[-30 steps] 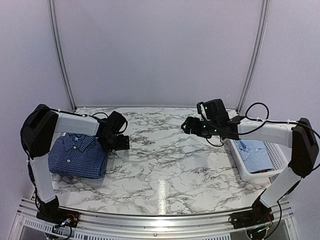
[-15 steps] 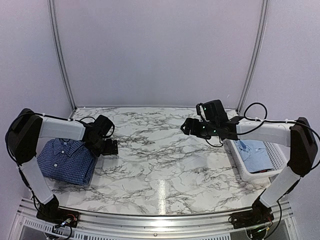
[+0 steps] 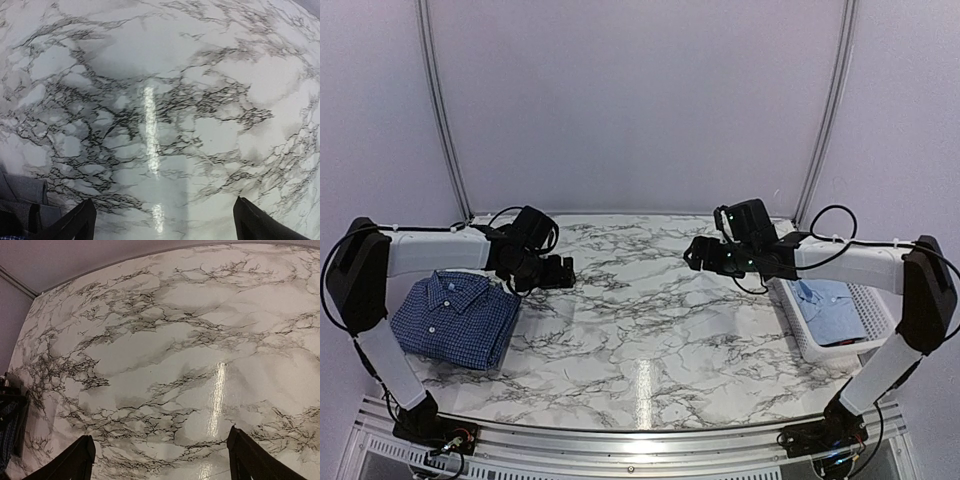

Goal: Fold and stack the long sleeve shirts
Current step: Move the square-folded shirt to the corner of the board, then reset both arms

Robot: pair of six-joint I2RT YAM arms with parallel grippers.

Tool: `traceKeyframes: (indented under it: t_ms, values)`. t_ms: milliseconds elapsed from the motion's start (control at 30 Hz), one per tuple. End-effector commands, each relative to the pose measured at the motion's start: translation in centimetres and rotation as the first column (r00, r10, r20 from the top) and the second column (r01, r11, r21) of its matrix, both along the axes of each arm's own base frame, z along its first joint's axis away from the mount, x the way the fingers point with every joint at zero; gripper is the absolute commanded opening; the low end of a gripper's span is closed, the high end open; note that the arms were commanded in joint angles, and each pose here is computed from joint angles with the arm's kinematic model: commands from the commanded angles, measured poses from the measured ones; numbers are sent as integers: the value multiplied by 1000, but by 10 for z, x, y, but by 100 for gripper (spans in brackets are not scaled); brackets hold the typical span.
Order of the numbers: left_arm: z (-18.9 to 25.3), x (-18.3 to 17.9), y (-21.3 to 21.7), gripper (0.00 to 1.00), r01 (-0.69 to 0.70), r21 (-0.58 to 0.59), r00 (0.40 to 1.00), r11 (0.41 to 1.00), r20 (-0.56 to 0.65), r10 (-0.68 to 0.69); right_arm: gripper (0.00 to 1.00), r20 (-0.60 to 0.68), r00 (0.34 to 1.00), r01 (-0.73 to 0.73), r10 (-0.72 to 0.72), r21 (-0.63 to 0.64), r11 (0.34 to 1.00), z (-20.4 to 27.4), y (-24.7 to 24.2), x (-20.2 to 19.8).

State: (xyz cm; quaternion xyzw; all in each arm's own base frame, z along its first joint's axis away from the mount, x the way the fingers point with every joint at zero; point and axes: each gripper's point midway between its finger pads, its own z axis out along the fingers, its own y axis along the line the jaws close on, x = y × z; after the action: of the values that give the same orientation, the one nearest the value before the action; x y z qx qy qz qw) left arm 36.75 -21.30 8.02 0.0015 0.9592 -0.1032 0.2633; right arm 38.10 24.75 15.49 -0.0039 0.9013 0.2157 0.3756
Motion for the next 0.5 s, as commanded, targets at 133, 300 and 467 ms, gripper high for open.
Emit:
traceKeyframes:
  t_ms: [133, 300, 467]
  values:
    - [72, 11, -54, 99, 143, -125, 975, 982, 188, -118, 89, 137, 990, 44, -42, -14, 999, 51, -20, 1]
    - [104, 15, -66, 99, 170, -169, 955, 971, 270, -121, 90, 225, 972, 70, -68, -2, 998, 81, -34, -5]
    - [138, 17, -67, 99, 192, -199, 924, 961, 366, -109, 91, 331, 937, 106, -109, 27, 994, 118, -52, -16]
